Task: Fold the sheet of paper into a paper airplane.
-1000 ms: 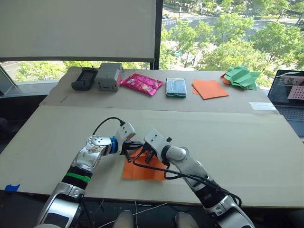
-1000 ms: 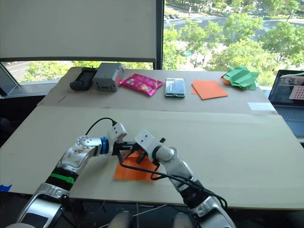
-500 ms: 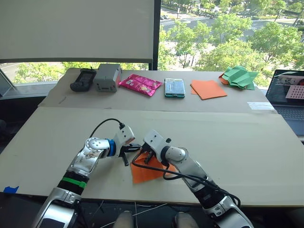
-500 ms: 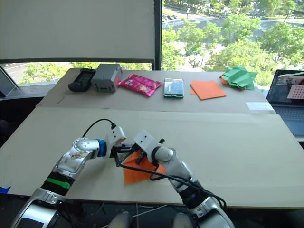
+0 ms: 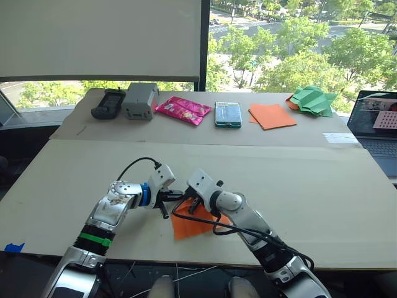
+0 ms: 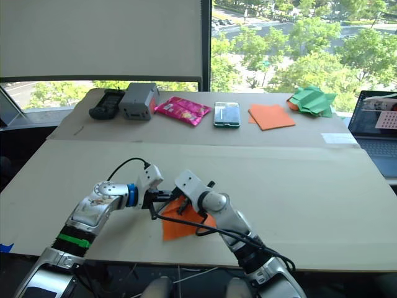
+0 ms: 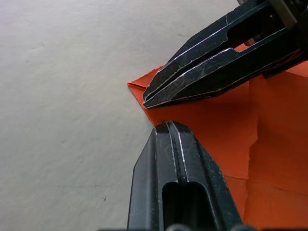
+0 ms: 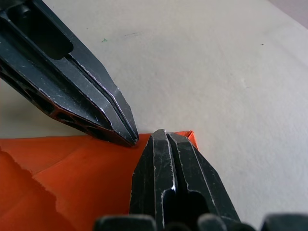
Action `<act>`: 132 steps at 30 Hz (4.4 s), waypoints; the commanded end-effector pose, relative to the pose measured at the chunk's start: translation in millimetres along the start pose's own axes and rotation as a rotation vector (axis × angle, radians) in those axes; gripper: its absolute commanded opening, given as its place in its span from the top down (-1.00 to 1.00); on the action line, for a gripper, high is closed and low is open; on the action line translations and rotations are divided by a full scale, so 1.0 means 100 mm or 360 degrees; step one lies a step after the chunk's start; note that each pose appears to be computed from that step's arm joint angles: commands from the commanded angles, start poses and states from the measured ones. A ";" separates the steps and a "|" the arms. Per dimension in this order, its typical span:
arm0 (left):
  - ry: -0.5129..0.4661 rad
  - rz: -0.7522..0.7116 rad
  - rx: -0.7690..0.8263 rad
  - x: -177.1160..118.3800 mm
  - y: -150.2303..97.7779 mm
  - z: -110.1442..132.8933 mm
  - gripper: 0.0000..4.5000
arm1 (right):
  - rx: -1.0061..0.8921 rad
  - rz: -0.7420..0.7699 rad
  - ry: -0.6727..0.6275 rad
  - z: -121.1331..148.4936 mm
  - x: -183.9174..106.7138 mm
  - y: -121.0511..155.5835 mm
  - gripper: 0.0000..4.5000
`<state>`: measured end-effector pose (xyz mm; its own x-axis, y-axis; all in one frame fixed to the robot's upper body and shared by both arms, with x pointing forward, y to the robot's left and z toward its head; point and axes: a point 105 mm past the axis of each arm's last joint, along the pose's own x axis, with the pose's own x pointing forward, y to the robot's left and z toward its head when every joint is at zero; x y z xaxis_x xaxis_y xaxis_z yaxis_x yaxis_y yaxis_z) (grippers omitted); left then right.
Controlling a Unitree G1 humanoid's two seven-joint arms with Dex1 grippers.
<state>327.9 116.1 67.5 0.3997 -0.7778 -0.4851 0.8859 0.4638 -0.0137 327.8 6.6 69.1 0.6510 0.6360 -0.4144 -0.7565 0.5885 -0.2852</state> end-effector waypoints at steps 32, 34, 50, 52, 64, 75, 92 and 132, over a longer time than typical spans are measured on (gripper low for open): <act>0.0358 -0.0019 -0.0080 -0.45 -0.30 -0.89 0.99 | 0.0010 0.0030 0.0052 -0.08 0.01 0.04 1.00; 0.0312 0.0050 -0.0081 -0.49 -0.22 -0.82 0.99 | 0.0013 0.0028 0.0023 -0.04 0.01 0.03 1.00; -0.0166 0.0098 0.0085 -0.51 -0.14 0.32 0.99 | 0.0338 -0.0039 -0.0401 0.63 -0.70 -0.35 1.00; -0.0156 0.0060 0.0082 -0.41 -0.21 0.28 0.99 | 0.0299 -0.0061 -0.0316 0.50 -0.77 -0.39 1.00; 0.0075 -0.0021 0.0174 -0.09 -0.29 -0.18 0.99 | -0.0084 0.0085 0.0205 -0.38 -1.20 -0.42 1.00; 0.0166 -0.0048 0.0214 -0.06 -0.30 -0.43 0.99 | -0.0021 0.0269 0.0172 -0.56 -1.12 -0.14 1.00; 0.0117 0.0033 0.0155 -0.11 -0.22 -0.39 0.99 | 0.0358 0.0434 -0.0291 0.13 -0.68 0.18 1.00; -0.0077 -0.0064 0.0108 0.00 -0.17 0.11 0.99 | 0.0370 0.0329 -0.0293 0.13 -0.50 0.12 1.00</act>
<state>310.4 109.1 67.8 0.3674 -0.8054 -0.4652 0.9068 0.4214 -0.0135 286.9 -18.3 80.7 0.5015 0.8009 -0.3272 -0.8431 0.5372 0.0228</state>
